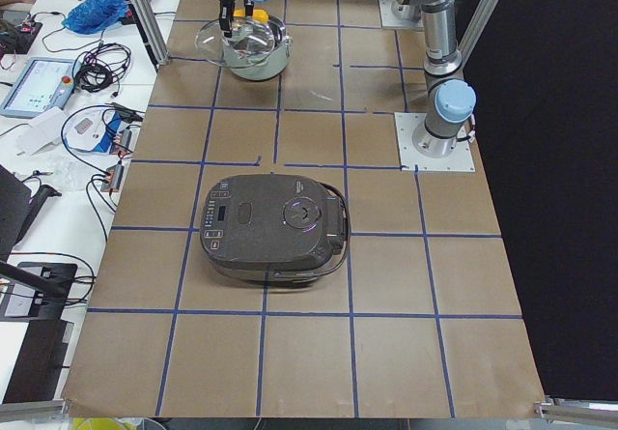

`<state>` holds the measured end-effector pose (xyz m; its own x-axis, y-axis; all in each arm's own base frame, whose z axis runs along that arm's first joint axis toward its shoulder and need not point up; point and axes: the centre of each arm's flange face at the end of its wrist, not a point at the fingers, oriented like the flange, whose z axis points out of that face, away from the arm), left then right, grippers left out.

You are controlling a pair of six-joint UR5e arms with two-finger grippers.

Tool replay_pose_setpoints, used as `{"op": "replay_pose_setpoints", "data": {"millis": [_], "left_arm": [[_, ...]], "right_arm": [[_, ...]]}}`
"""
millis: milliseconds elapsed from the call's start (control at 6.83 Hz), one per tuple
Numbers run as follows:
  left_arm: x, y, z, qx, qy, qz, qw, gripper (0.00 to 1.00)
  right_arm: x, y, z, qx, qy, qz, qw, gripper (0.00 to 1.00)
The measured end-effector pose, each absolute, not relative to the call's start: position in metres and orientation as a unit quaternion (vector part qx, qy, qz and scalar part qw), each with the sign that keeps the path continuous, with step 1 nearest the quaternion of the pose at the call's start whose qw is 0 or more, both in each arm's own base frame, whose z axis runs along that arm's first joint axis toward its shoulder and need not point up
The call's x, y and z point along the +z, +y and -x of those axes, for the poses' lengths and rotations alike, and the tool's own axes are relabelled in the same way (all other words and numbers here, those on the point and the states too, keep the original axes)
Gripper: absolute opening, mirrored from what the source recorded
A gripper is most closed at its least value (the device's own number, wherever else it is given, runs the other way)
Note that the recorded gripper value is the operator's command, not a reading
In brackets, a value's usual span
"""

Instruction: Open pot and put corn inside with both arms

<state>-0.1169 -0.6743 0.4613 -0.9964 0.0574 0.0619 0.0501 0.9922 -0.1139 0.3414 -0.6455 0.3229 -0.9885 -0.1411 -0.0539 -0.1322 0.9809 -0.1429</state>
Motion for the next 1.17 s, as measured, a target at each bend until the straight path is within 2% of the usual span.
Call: {"op": "replay_pose_setpoints", "data": {"millis": [146, 293, 439, 585, 732, 1024, 1171], "left_arm": [[0.445, -0.681, 0.069, 0.045, -0.998, 0.044, 0.029, 0.14], [0.422, -0.685, 0.038, 0.038, -0.997, 0.060, 0.028, 0.14], [0.394, -0.691, 0.021, 0.039, -0.996, 0.073, 0.026, 0.14], [0.363, -0.698, 0.010, 0.041, -0.996, 0.076, 0.025, 0.14], [0.334, -0.706, 0.003, 0.042, -0.996, 0.075, 0.024, 0.14], [0.280, -0.719, -0.002, 0.033, -0.996, 0.072, 0.027, 0.14], [0.256, -0.716, -0.001, 0.023, -0.997, 0.067, 0.032, 0.14]], "right_arm": [[0.301, -0.644, -0.359, -0.061, 0.995, 0.076, 0.030, 0.26], [0.278, -0.641, -0.365, -0.054, 0.995, 0.079, 0.027, 0.37], [0.259, -0.639, -0.367, -0.050, 0.995, 0.080, 0.025, 0.59], [0.245, -0.639, -0.367, -0.045, 0.995, 0.082, 0.023, 0.90], [0.236, -0.638, -0.367, -0.040, 0.995, 0.083, 0.021, 1.00], [0.240, -0.641, -0.365, -0.044, 0.995, 0.084, 0.020, 1.00], [0.267, -0.638, -0.361, -0.057, 0.995, 0.082, 0.023, 1.00]]}}
